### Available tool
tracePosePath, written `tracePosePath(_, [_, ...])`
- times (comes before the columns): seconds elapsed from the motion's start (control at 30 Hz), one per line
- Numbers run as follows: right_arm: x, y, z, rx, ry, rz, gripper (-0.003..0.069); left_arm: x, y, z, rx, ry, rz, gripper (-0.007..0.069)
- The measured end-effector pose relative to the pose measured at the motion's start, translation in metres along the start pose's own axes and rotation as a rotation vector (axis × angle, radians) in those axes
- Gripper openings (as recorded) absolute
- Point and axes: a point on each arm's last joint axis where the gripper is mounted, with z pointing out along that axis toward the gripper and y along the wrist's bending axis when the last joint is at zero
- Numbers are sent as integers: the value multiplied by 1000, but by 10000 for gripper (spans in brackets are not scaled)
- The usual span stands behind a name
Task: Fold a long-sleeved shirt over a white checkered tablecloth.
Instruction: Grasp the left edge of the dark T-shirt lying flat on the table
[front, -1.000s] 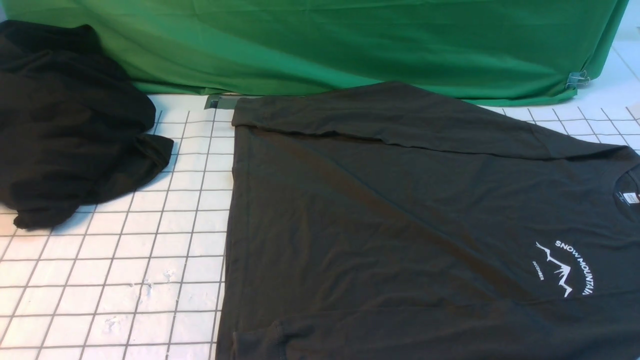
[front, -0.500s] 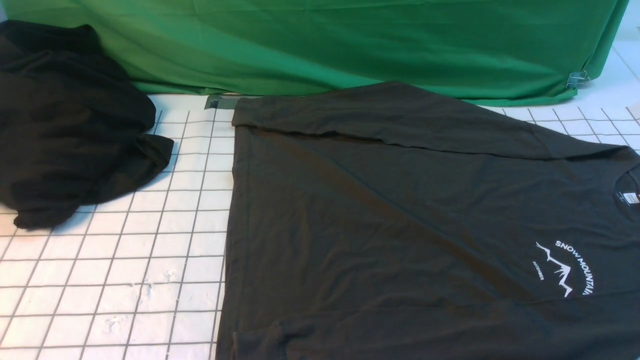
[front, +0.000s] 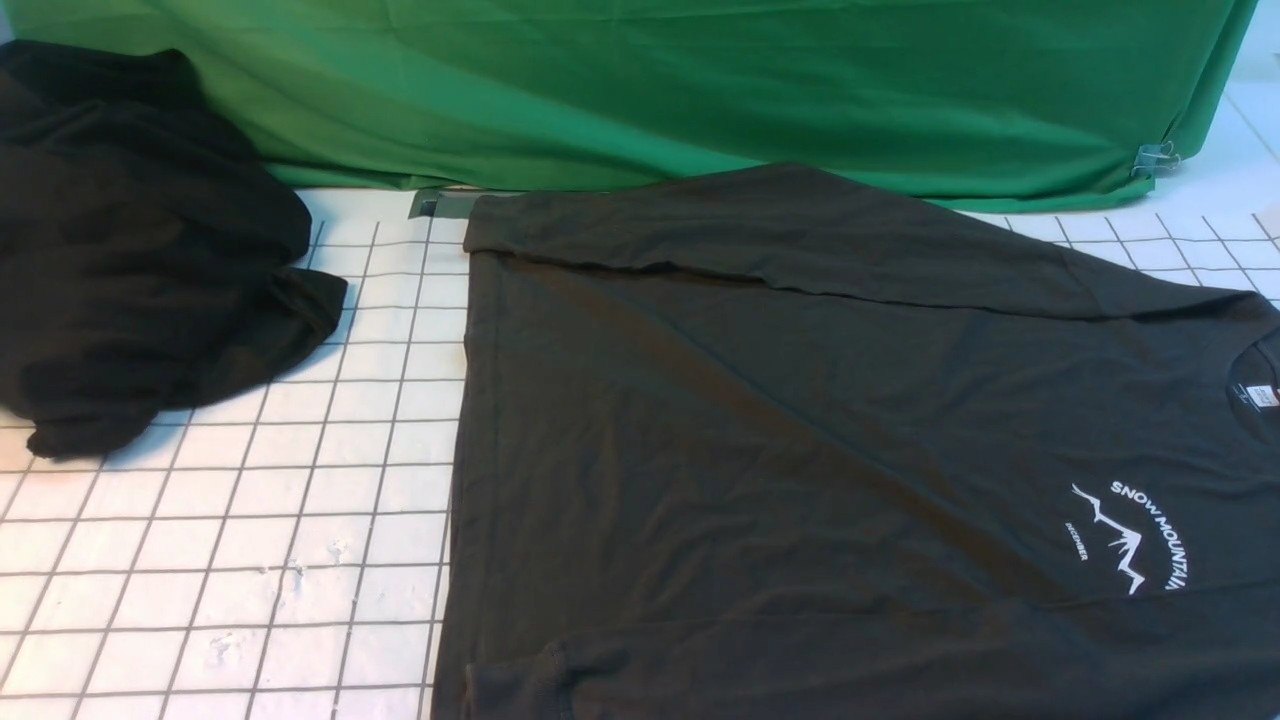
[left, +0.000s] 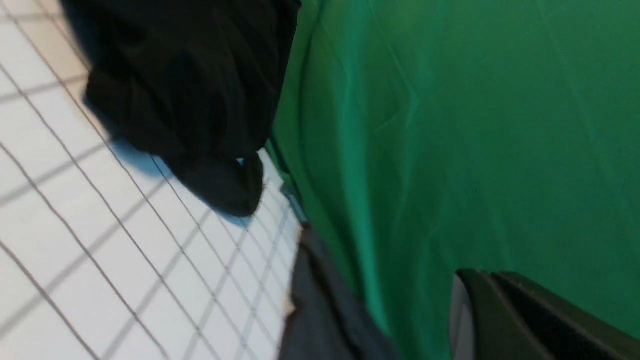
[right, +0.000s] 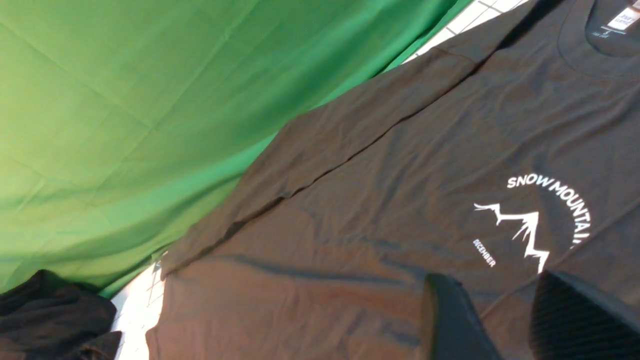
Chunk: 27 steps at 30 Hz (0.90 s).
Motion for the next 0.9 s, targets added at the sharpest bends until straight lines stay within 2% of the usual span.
tracePosePath(0.07, [-7,8,-3,-19,-14,-40,242,-1,-5,-1,7,8,-54,18])
tracePosePath(0.13, [-22,25,-9,-67,-66,-111,225,-7,-20,-3,37,14,-36,18])
tracePosePath(0.27, [-66,73,-29,-148,-192,-324,80,-33,-83,-14,135,7,173,18])
tracePosePath(0.33, [-89,99,-33,-149,-201,-430,27,-46,-116,-8,91,76,325,18])
tracePosePath(0.37, [-91,101,-33,-147,-199,-446,22,-45,-116,-7,91,76,325,18])
tracePosePath(0.43, [-109,125,-26,-106,-86,-539,10,-54,-145,17,-39,270,483,18])
tracePosePath(0.5, [-116,136,-14,-74,88,-602,10,-51,-149,39,-154,487,561,18])
tracePosePath(0.53, [-116,137,-13,-51,93,-610,10,-50,-148,46,-174,524,575,18])
tracePosePath(0.6, [-112,137,11,32,383,-673,10,-36,-139,85,-272,862,614,18])
tracePosePath(0.63, [-109,134,19,57,476,-684,11,-27,-130,101,-294,996,597,18])
tracePosePath(0.73, [-98,122,39,120,689,-687,11,-7,-107,128,-321,1225,531,18])
tracePosePath(0.9, [-87,109,58,176,894,-679,17,28,-76,151,-344,1471,460,18])
